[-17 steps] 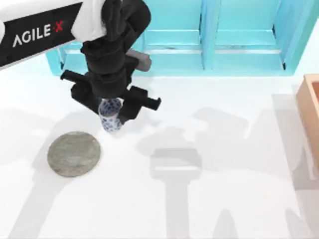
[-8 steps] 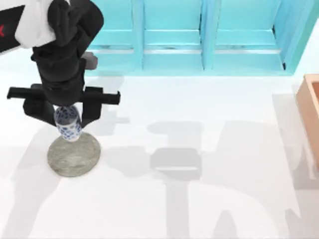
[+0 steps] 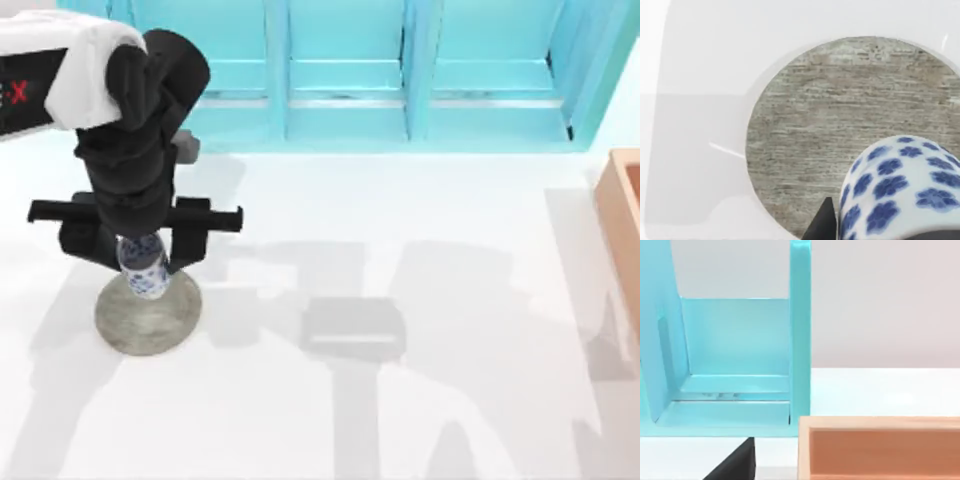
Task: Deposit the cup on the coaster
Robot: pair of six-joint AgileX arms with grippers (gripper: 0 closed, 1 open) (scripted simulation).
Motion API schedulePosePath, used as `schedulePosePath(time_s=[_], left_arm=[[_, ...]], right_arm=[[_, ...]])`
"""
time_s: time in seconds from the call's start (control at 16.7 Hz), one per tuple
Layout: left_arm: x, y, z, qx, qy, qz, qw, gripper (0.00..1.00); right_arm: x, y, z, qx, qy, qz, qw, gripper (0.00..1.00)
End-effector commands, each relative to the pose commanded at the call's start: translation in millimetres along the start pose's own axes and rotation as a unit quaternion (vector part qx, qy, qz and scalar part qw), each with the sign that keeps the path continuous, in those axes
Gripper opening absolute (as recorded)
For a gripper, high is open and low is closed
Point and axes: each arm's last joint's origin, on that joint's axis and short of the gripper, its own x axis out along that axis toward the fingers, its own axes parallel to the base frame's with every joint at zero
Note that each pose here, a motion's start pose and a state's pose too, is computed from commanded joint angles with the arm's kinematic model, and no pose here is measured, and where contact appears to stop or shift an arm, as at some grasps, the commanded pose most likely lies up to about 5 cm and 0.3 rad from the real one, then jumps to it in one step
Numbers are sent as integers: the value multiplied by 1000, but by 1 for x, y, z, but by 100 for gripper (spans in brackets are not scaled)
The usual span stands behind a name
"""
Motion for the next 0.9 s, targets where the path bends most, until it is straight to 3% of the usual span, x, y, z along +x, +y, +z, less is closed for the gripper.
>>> schedulePosePath(time_s=[0.18, 0.48, 0.9], left_arm=[[24, 0, -2, 0, 1, 1, 1000, 0], [28, 1, -3, -1, 2, 1, 1000, 0], [28, 1, -3, -1, 2, 1, 1000, 53]], right_arm=[[0, 0, 0, 0, 0, 0, 1000, 100], [0, 0, 0, 0, 0, 0, 1000, 100], [0, 0, 0, 0, 0, 0, 1000, 100]])
